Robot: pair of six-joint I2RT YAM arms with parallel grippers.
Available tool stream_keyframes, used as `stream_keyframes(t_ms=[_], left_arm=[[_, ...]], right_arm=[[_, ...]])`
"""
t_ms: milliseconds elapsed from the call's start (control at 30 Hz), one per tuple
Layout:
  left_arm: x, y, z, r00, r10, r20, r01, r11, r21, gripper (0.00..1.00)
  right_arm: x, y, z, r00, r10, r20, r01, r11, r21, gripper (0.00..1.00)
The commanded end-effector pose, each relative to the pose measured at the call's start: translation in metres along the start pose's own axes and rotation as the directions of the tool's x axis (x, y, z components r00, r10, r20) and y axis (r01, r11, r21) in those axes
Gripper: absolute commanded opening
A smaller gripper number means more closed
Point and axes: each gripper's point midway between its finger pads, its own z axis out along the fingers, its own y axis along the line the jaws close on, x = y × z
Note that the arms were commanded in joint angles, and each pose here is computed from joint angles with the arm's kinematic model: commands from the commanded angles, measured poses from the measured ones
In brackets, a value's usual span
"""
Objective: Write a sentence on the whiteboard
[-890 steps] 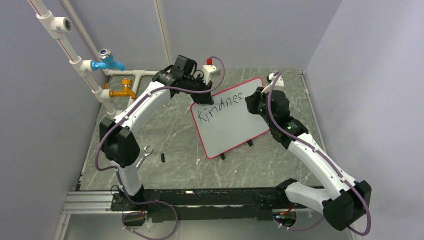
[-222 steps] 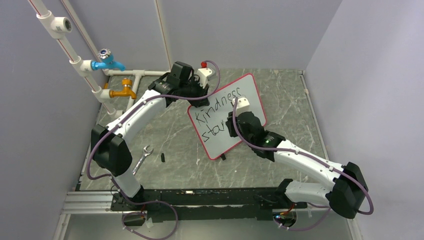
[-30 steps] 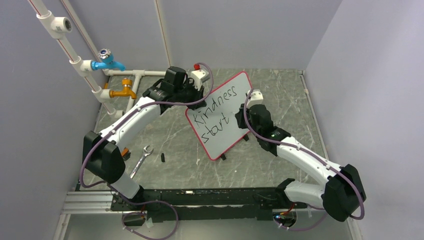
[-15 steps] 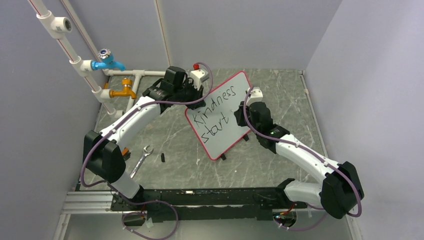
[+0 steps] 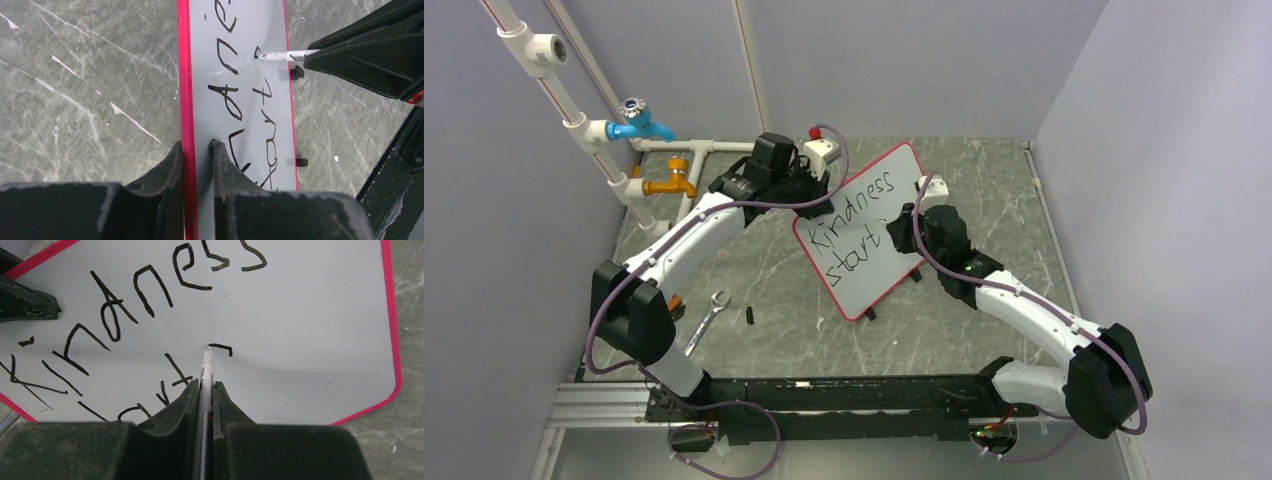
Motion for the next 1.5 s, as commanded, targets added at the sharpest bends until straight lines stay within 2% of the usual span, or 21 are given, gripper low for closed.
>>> stream_keyframes(t_ms=[0, 267, 1100, 1467], left_arm=[[0.049, 0.007, 0.008, 0.978, 0.105, -0.181, -0.110, 0.994, -0.017, 0.00], [0.050, 0.008, 0.008, 0.978, 0.104, -0.182, -0.110, 0.994, -0.021, 0.00], [0.049, 0.008, 0.007, 0.978, 0.107, -0.181, -0.113, 0.993, -0.021, 0.00], [0.049, 0.008, 0.006, 0.978, 0.107, -0.180, -0.112, 0.993, -0.021, 0.00]], right_arm=[[0.024, 0.011, -0.003, 0.998, 0.022, -0.066, -0.027, 0.997, -0.069, 0.00], [0.037, 0.006, -0.008, 0.996, 0.028, -0.090, -0.033, 0.998, -0.059, 0.00], [0.045, -0.027, -0.012, 0.994, 0.034, -0.107, -0.022, 0.993, 0.114, 0.00], [0.049, -0.022, -0.015, 0.992, 0.047, -0.120, -0.036, 0.995, 0.088, 0.00]])
